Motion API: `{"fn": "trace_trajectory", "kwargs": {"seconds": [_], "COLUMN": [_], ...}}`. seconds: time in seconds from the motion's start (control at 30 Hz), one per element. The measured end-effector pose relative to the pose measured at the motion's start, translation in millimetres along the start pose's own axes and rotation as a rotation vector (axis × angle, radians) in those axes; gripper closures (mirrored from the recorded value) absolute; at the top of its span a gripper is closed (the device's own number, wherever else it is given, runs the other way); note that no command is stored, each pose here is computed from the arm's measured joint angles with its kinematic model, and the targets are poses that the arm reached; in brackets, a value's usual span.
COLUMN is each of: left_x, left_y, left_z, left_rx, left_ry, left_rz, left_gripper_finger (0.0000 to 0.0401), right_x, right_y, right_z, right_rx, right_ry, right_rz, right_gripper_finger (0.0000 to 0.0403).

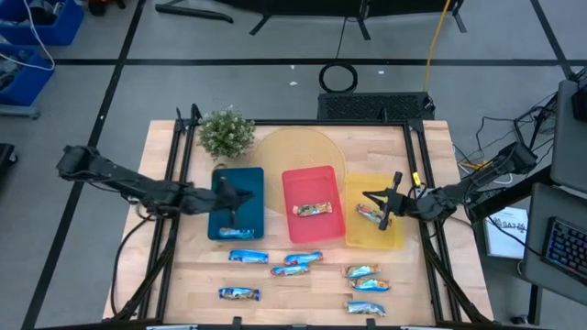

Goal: Pick and place Granola Bars by type
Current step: Put the yellow granola bar into the red bin

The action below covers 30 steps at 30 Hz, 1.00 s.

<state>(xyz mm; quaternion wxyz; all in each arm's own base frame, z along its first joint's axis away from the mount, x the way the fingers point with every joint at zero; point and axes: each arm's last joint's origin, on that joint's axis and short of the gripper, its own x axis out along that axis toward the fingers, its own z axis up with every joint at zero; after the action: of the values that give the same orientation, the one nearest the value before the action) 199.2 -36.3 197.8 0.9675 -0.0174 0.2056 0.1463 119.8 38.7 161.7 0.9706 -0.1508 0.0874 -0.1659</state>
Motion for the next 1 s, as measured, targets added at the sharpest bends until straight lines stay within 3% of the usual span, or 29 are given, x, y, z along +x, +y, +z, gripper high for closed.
{"fn": "trace_trajectory", "kwargs": {"seconds": [0.3, 0.4, 0.5, 0.67, 0.83, 1.0], "left_x": [81.1, 104.9, 125.0, 150.0, 178.3, 213.6], "left_y": [-88.0, -125.8, -161.5, -207.3, -239.6, -244.7], "left_z": [70.0, 85.7, 98.5, 123.4, 117.8, 97.9], "left_rx": [0.112, 0.188, 0.253, 0.28, 0.33, 0.345], "left_ry": [0.237, 0.254, 0.239, 0.158, 0.164, 0.239], "left_rz": [-0.188, -0.236, -0.361, -0.512, -0.587, -0.565], "left_gripper_finger": [0.0355, 0.0355, 0.0354, 0.0354, 0.0332, 0.0264], "right_x": [0.0, -0.2, -0.4, -0.4, -0.4, -0.4], "right_y": [0.0, -0.4, -0.8, -0.8, -0.4, -0.3], "right_z": [0.0, 1.3, 1.7, 1.6, 0.6, 0.1], "right_rx": [0.062, 0.076, 0.073, 0.068, 0.043, 0.039], "right_ry": [-0.001, -0.011, -0.014, -0.013, -0.006, -0.002], "right_rz": [0.0, -0.003, -0.005, -0.005, 0.0, 0.001], "right_gripper_finger": [0.0403, 0.0403, 0.0403, 0.0403, 0.0403, 0.0403]}}
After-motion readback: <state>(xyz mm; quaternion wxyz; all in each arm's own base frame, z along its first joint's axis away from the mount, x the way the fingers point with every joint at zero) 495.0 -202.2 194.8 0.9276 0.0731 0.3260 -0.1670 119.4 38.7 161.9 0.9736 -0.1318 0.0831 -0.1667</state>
